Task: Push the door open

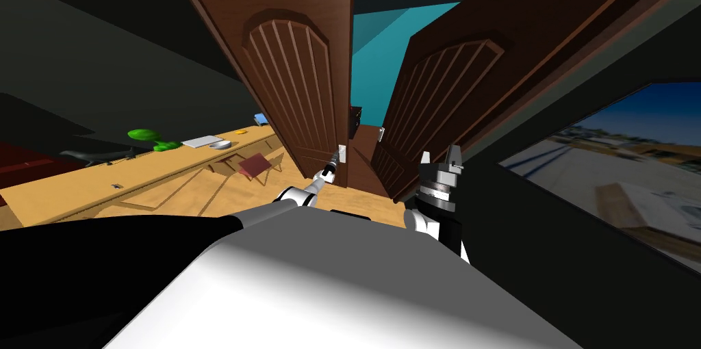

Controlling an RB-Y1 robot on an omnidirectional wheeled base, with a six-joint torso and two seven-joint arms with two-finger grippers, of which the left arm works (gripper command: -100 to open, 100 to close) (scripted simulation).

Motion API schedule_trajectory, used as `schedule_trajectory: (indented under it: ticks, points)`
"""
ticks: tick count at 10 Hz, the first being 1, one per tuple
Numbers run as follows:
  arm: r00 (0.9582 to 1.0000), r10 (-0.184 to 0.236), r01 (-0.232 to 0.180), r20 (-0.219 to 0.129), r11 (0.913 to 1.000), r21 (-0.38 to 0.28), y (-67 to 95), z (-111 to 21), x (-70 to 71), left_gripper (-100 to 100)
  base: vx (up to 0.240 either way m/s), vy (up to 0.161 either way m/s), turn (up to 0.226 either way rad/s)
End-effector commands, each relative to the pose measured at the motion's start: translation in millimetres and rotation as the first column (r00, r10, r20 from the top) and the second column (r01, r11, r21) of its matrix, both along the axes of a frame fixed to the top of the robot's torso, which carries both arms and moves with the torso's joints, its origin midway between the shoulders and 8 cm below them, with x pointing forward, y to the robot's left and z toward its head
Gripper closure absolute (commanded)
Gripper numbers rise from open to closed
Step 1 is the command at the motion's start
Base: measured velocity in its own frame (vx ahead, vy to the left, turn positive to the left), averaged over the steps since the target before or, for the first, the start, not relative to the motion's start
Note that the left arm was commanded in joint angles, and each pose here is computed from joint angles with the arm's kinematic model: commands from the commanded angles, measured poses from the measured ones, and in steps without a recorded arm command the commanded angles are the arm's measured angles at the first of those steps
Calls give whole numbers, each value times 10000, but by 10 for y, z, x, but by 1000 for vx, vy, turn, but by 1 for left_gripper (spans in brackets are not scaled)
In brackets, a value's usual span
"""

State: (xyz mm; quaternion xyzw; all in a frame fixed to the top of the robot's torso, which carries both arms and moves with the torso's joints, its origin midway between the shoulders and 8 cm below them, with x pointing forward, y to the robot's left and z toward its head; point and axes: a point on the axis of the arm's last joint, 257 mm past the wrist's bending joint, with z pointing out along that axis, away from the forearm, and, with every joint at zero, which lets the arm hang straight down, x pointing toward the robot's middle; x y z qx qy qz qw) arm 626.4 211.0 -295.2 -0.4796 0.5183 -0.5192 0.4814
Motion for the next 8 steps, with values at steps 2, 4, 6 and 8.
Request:
schedule_trajectory:
  ticks: [2, 4, 6, 8]
  points:
    - [10000, 62, -62, -14, 10000, -8, 30, -6, 3, -100, 191, -15, -22]
    - [10000, 93, -93, -23, 10000, -21, 41, -9, 2, -100, 177, -13, -17]
    - [10000, 82, -82, -18, 10000, -17, 38, -7, 1, 100, 34, 1, 1]
    - [10000, 82, -82, -18, 10000, -17, 38, -7, 1, 100, -19, 1, -9]
